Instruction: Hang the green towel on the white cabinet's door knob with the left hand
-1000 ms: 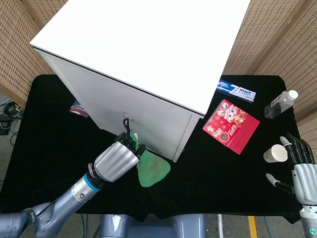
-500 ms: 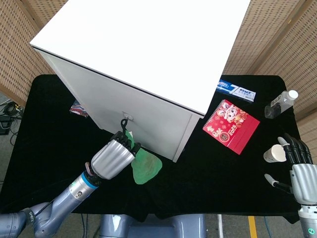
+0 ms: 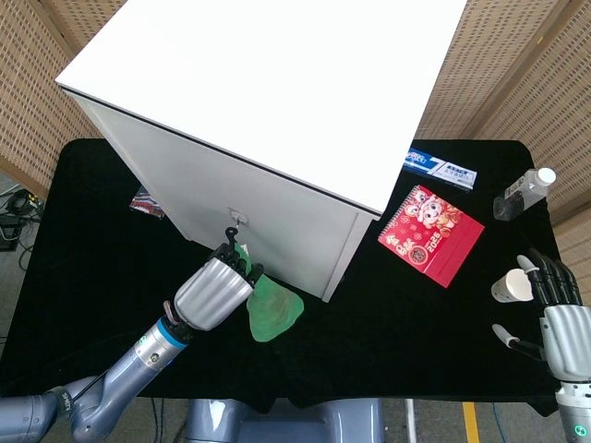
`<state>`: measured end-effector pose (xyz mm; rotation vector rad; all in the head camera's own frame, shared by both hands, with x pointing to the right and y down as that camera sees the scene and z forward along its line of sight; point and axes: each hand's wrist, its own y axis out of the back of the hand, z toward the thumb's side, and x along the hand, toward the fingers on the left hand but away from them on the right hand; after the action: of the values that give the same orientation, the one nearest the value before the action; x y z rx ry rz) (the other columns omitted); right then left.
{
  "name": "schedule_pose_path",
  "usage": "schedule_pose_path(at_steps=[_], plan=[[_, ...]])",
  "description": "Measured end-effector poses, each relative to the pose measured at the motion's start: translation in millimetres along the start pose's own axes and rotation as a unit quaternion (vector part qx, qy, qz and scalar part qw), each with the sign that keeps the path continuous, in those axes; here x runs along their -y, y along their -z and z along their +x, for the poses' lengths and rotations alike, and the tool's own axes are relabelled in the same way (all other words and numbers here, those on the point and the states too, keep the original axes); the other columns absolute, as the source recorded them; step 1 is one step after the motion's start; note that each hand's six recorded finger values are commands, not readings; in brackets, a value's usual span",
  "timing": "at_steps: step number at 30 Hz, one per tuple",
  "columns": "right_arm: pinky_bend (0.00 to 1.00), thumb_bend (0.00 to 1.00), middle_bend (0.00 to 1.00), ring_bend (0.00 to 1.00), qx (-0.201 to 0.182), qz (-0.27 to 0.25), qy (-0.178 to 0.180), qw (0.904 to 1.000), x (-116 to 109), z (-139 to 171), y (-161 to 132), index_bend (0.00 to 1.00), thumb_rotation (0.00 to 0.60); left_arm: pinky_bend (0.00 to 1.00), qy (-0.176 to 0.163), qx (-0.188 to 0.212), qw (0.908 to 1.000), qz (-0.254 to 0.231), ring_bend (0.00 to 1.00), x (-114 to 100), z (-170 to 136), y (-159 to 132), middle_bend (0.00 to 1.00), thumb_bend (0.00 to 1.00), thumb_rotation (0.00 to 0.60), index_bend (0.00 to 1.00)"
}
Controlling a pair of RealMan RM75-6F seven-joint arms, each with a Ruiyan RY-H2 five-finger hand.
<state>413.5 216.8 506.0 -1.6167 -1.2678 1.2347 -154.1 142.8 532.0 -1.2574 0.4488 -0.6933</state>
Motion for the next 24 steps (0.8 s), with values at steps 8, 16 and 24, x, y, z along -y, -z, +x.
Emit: schedule_pose_path(at_steps=[8,16,24], plan=[[0.0,0.09,0.0,0.0,-0.001,0.0,-0.001,1.0,0.3,0.0,-0.4,0.0,0.6,0.65,-0.022,-0.006,0.9997,-0.009,0.71,-10.9,4.8,-2.7,0.82,0.61,0.6,0.91],[0.0,0.09,0.0,0.0,-0.001,-0.002,0.002,1.0,-1.6,0.6,-0.2,0.0,0.6,0.65,-0.004,-0.001,1.0,-0.001,0.71,-4.3,2.1,-5.0,0.82,0.61,0.6,0.91],[0.0,0.09,0.0,0.0,-0.003,-0.007,-0.002,1.0,-0.1,0.4,-1.2,0.0,0.6,0.61,0.031,-0.003,0.9995,0.009,0.7,17.2,-8.8,-2.1,0.78,0.56,0.6,0.84]])
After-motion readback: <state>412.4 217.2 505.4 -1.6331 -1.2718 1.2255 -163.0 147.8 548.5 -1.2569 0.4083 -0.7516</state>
